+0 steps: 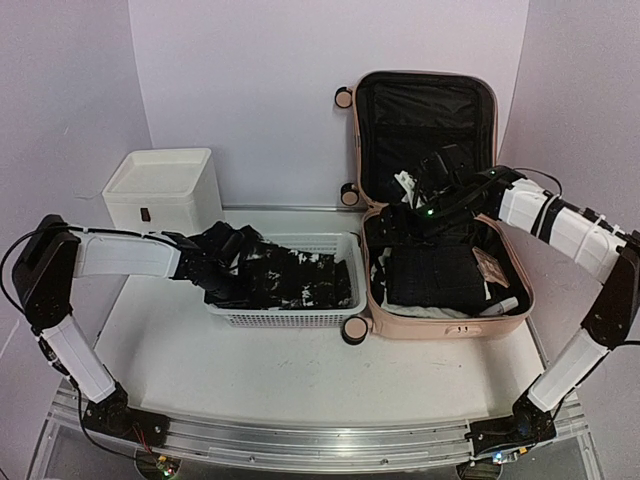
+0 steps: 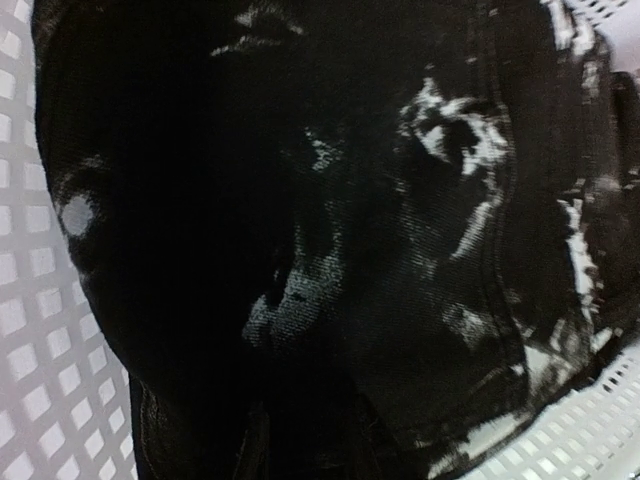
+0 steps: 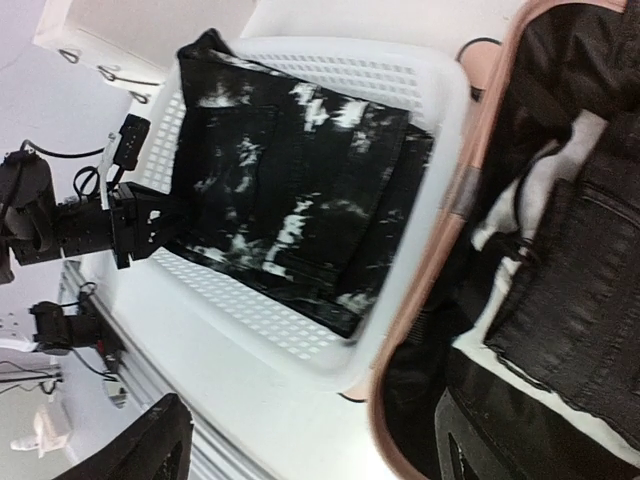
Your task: Open, take out, and arrange the luggage
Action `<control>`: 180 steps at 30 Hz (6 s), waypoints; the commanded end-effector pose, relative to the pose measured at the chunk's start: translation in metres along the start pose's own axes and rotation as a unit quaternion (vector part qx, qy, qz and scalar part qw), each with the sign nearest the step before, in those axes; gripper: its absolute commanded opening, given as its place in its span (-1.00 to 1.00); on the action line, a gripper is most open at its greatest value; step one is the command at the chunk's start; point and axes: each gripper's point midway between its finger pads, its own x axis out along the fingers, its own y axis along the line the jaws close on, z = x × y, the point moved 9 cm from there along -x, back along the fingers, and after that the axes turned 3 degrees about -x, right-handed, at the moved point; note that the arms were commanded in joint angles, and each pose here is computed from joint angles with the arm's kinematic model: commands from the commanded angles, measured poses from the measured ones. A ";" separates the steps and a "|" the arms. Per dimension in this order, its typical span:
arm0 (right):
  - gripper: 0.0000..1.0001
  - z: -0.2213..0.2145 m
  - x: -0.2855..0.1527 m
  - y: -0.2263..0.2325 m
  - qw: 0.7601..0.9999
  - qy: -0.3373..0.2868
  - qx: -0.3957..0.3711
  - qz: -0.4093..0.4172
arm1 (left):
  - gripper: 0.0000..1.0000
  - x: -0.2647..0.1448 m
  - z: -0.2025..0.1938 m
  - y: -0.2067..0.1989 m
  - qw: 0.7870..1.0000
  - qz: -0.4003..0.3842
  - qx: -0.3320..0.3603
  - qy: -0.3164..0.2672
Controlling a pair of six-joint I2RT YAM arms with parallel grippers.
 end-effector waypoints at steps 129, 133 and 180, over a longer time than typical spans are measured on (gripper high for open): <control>-0.13 -0.016 0.121 -0.108 0.900 0.209 0.004 -0.383 | 0.69 -0.125 0.052 -0.037 0.958 -0.221 0.117 -0.140; -0.47 -0.013 0.107 -0.106 0.909 0.200 0.004 -0.364 | 0.69 -0.126 0.052 -0.036 0.958 -0.220 0.117 -0.141; 0.73 0.063 0.112 -0.151 0.925 0.069 0.112 -0.357 | 0.70 -0.132 0.046 -0.034 0.955 -0.232 0.114 -0.144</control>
